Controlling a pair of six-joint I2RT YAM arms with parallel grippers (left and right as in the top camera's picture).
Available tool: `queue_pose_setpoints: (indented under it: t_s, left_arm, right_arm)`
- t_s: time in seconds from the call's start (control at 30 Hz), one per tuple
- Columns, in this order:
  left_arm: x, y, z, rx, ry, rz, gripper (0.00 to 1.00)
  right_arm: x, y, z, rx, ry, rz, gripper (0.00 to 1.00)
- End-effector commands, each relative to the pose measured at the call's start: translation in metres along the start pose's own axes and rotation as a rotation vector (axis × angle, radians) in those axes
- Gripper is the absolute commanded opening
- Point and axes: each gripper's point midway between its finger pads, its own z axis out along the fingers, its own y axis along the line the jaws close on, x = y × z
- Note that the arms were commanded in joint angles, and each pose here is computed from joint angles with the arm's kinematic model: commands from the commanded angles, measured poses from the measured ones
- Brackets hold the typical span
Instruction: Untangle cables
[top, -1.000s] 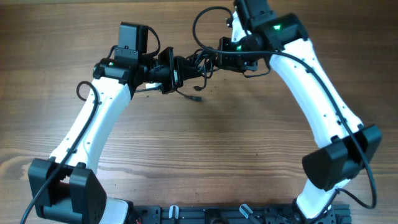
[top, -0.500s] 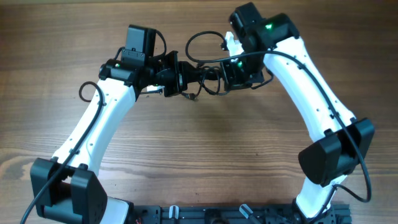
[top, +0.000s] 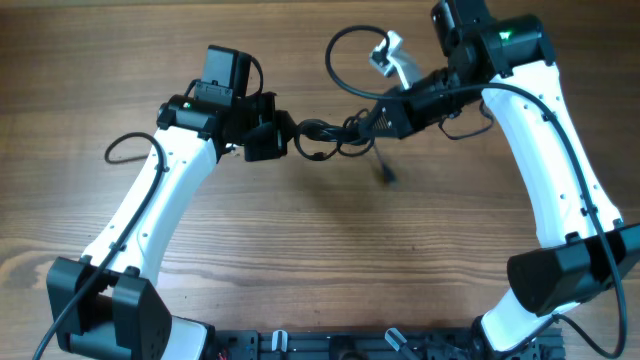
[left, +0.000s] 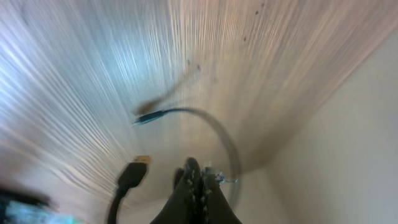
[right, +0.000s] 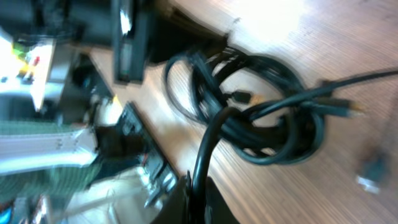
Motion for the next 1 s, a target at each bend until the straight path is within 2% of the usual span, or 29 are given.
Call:
queue_pose_setpoints:
  t_s: [0.0,0.07,0.13,0.2,0.3,0.4,0.43,0.6,0.83,0.97]
  left_arm:
    - [-0.030,0.000,-0.005,-0.028,-0.165,0.462,0.04]
    - [-0.025,0.005,-0.003,-0.066,-0.158,0.711,0.04]
    - [-0.022,0.007,0.000,-0.093,-0.155,0.938,0.13]
    - [-0.028,0.009,-0.002,-0.124,-0.186,1.016,0.18]
    - [-0.032,0.007,-0.003,-0.136,-0.200,1.114,0.15]
    - [-0.006,0.004,0.001,-0.056,-0.066,1.270,0.11]
    - [0.002,0.003,0.002,-0.027,-0.028,1.315,0.12]
    - [0.003,-0.002,0.001,-0.008,-0.032,1.326,0.25]
    - [0.012,0.001,0.005,-0.006,-0.019,1.349,0.24]
    - [0.032,0.005,0.012,0.007,0.007,1.402,0.25]
  right_arm:
    - [-0.014,-0.017,-0.013,0.168,-0.097,0.205,0.04]
    - [-0.021,-0.025,-0.007,0.240,-0.121,0.236,0.04]
    - [-0.026,-0.024,0.004,0.262,-0.121,0.236,0.04]
    - [-0.025,-0.029,0.013,0.311,-0.108,0.259,0.04]
    - [-0.023,-0.038,0.024,0.347,-0.075,0.271,0.04]
    - [-0.022,-0.048,0.025,0.390,-0.070,0.276,0.04]
    - [-0.021,-0.055,0.027,0.418,-0.061,0.282,0.04]
    - [-0.012,-0.078,0.052,0.430,0.035,0.306,0.04]
    - [-0.008,-0.103,0.080,0.436,0.111,0.308,0.04]
    - [-0.009,-0.107,0.085,0.428,0.122,0.276,0.04]
